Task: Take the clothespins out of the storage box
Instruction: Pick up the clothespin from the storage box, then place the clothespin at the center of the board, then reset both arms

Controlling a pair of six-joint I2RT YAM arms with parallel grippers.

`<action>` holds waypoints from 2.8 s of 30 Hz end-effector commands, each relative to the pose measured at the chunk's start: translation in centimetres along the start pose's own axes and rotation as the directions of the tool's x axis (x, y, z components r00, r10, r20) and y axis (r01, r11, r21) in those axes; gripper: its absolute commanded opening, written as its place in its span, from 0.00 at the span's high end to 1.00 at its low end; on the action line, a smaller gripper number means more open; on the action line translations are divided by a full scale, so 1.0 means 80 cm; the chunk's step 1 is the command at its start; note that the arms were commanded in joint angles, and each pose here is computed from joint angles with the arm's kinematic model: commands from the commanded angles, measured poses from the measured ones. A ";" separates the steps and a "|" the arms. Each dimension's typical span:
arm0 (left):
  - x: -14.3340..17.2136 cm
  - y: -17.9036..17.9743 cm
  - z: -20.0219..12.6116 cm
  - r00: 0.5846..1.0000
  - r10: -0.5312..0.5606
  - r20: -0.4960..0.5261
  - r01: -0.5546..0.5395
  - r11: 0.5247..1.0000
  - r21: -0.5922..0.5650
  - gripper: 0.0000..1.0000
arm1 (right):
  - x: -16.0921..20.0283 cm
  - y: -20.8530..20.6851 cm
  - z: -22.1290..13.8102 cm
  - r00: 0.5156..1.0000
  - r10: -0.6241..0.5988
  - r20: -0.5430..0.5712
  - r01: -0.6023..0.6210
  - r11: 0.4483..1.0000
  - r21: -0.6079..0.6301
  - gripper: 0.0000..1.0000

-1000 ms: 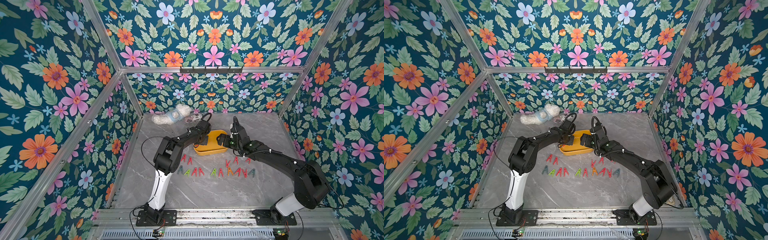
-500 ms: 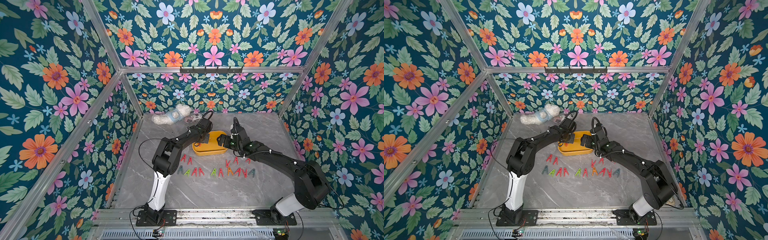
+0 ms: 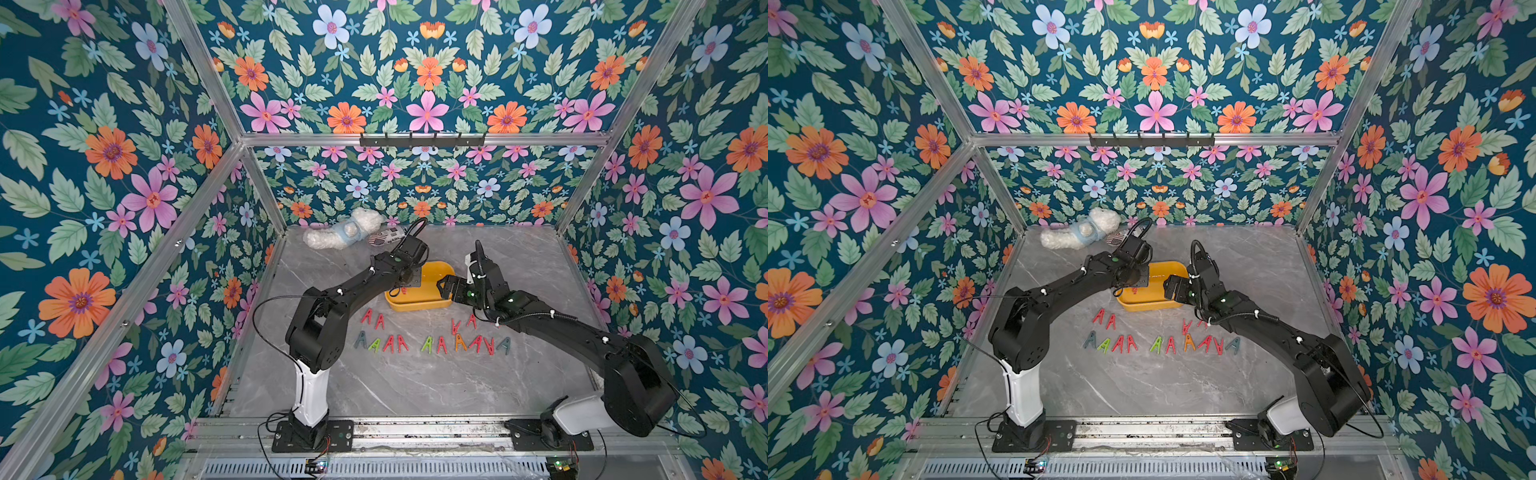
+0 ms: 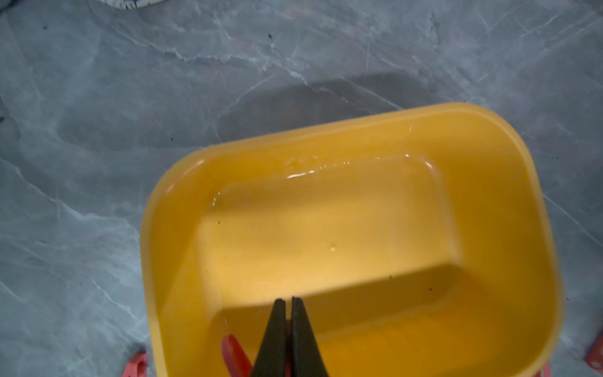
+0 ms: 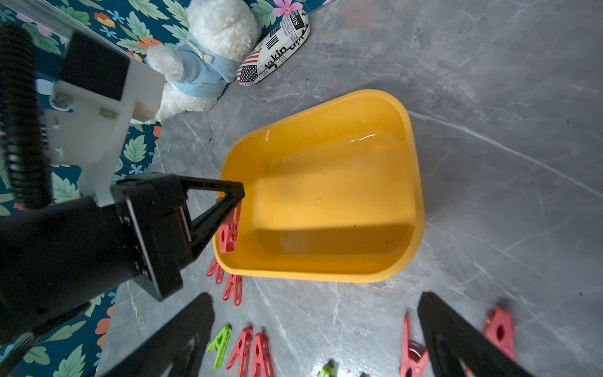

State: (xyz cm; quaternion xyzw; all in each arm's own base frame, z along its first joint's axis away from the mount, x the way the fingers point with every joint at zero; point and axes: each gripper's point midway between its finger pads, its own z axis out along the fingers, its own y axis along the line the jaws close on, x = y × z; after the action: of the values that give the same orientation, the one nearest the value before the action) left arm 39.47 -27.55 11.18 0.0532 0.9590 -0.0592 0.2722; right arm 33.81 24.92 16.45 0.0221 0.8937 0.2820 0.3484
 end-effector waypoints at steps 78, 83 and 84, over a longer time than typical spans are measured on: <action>0.041 0.385 -0.094 0.767 -0.275 0.581 0.559 0.729 -0.394 0.00 | -0.077 -0.290 -0.188 0.674 -0.347 0.653 -0.193 0.770 0.608 0.01; 0.027 0.407 -0.091 0.737 -0.204 0.644 0.535 0.758 -0.373 0.00 | -0.073 -0.312 -0.182 0.650 -0.394 0.650 -0.180 0.751 0.635 0.01; 0.022 0.408 -0.094 0.728 -0.172 0.663 0.522 0.766 -0.375 0.00 | -0.074 -0.316 -0.180 0.649 -0.388 0.654 -0.187 0.752 0.633 0.01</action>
State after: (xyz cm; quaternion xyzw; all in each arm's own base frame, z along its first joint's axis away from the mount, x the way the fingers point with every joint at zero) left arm 35.98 5.94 10.14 -0.2620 0.8345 0.1545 0.4594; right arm 32.03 -4.67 11.91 0.2011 0.7573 -0.1220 0.6093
